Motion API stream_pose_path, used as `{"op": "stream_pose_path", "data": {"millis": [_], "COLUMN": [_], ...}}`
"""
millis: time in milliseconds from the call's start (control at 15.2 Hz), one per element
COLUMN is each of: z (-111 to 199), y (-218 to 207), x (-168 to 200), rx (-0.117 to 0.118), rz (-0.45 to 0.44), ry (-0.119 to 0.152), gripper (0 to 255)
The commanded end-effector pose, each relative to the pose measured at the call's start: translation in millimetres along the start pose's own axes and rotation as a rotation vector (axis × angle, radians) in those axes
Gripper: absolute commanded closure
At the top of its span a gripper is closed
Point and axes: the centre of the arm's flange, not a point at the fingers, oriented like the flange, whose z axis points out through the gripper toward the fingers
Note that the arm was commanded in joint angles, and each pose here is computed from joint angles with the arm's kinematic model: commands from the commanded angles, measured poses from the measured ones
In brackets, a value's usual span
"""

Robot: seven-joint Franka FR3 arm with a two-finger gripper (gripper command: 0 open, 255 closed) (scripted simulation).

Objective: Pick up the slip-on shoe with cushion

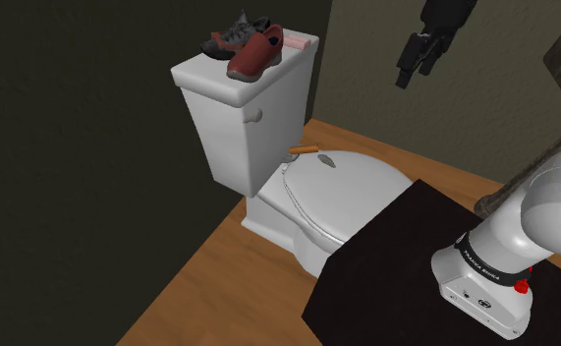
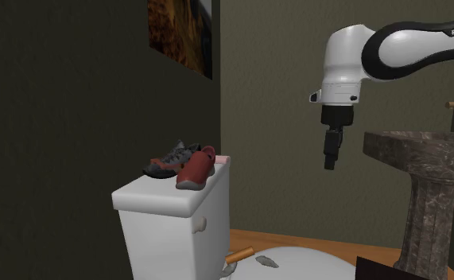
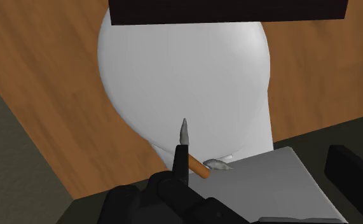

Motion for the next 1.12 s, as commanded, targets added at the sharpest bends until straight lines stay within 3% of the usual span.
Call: {"op": "stream_pose_path", "data": {"millis": [0,1056], "z": [0,-13], "y": [0,-15], "x": [0,197], "rx": [0.000,0.075], "rz": [0.000,-0.190], "ry": [0.000,0.080], "gripper": [0,0]}}
